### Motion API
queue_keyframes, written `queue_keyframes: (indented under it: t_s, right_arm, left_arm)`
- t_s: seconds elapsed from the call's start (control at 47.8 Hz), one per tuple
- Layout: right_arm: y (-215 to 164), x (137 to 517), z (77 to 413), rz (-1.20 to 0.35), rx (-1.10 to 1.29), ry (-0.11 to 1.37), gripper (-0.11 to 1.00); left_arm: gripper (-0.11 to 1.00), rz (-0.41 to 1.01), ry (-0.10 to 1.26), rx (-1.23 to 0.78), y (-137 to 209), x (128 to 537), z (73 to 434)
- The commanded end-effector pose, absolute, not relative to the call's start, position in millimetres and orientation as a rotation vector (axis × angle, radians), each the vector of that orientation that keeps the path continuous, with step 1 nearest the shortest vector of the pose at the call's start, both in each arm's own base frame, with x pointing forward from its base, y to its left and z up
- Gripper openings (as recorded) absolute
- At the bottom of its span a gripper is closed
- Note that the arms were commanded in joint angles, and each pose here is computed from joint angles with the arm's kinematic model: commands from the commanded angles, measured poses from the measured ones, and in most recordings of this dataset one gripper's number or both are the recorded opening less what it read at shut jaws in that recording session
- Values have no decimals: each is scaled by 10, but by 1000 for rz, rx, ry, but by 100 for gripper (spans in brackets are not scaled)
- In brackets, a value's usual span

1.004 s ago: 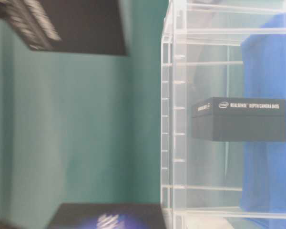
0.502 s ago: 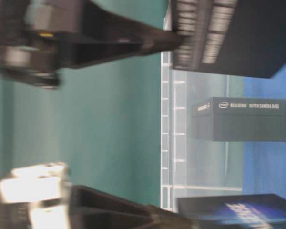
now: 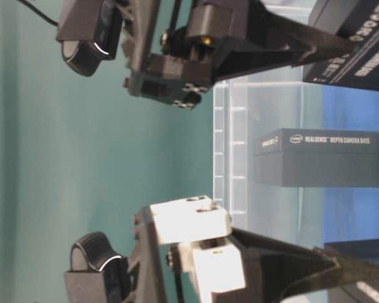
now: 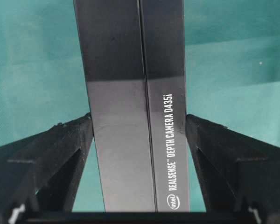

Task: Take the box out of the case with both arms.
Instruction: 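Lower both held boxes toward the green cloth in front of the case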

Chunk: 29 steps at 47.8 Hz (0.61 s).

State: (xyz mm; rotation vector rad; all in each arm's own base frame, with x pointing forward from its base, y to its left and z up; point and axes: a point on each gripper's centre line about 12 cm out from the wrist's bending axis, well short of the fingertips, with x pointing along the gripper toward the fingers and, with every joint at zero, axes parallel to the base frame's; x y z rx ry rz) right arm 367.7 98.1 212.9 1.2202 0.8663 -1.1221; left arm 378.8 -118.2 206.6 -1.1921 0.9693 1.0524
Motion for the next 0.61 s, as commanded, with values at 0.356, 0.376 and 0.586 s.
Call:
queue_keyframes:
  t_s: [0.356,0.376,0.586]
  right_arm:
    - [949,3692,2158,-1095,1251,855,67]
    - [949,3689,2150,-1096,1253,854,67]
    - [967,3688,2102,-1098,1270,864,67]
  left_arm:
    - [64,963,952,-1200,-1085,3796,2151]
    - [64,957,954,-1198,-1088,3797,2147]
    - [64,921,966,-1196,-1111,3809,2152]
